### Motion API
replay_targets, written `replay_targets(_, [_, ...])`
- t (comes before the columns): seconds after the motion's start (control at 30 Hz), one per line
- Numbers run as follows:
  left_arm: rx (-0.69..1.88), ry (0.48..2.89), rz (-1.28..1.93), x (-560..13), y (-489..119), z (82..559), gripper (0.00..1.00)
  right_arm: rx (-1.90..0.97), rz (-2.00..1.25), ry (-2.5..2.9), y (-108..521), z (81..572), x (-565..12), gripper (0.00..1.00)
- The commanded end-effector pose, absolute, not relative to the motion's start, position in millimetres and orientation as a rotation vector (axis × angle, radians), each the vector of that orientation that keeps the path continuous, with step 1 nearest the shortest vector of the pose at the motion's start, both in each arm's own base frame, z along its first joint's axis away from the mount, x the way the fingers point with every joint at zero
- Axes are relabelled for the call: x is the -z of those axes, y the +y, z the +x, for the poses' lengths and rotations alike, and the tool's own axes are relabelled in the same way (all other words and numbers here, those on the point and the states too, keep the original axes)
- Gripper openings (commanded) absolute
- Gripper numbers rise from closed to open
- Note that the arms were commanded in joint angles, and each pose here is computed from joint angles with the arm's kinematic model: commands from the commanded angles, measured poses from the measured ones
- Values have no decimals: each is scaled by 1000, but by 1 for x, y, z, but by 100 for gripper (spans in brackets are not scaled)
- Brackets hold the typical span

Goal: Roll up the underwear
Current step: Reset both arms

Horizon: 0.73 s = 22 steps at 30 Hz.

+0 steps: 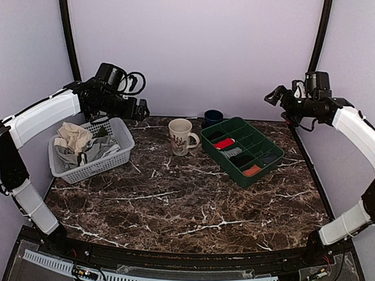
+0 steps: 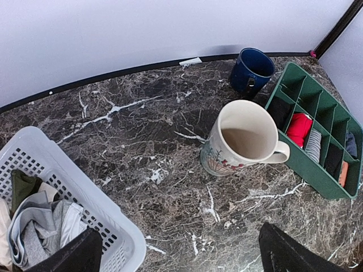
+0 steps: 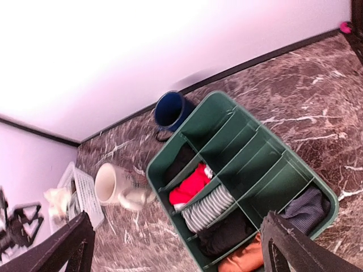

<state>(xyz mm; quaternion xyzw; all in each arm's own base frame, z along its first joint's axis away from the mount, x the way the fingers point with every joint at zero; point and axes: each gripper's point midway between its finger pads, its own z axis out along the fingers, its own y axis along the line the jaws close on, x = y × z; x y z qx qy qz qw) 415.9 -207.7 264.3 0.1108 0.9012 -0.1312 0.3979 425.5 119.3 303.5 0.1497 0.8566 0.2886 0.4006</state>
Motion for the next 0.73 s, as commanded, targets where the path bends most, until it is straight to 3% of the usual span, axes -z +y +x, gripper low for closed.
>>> replay_targets(0.0, [361, 2346, 234, -255, -199, 393, 99, -810, 133, 2091, 136, 398, -306, 100])
replay_targets(0.43, [383, 2561, 24, -156, -175, 337, 99, -836, 11, 2193, 137, 307, -206, 100])
replay_targets(0.7, [426, 2533, 4, -161, -178, 339, 99, -832, -63, 2202, 142, 306, -205, 100])
